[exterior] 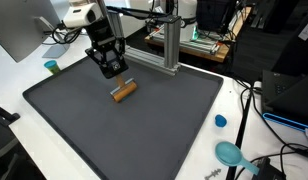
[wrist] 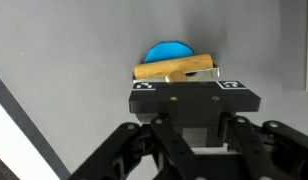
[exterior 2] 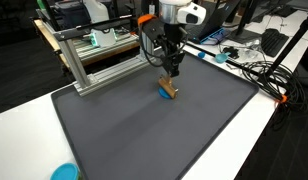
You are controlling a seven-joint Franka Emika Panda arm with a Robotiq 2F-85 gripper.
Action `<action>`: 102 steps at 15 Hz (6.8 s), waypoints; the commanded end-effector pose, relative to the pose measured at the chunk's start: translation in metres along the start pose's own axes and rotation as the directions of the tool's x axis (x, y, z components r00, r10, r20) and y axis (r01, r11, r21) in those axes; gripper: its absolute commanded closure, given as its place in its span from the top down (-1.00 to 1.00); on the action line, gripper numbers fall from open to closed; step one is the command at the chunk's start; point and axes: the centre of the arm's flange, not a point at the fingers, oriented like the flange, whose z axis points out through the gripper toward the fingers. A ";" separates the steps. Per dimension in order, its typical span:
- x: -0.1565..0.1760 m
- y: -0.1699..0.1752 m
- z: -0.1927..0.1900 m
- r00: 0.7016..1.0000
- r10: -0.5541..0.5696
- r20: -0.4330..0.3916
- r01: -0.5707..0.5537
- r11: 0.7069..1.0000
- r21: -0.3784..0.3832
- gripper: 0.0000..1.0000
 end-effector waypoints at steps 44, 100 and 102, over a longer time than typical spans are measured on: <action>0.122 0.011 -0.030 0.852 0.373 0.367 -0.332 0.928 -0.171 -0.57; 0.104 0.036 0.094 0.809 0.312 0.497 -0.358 0.934 -0.004 -0.57; 0.102 0.037 0.095 0.803 0.320 0.503 -0.367 0.930 -0.004 -0.57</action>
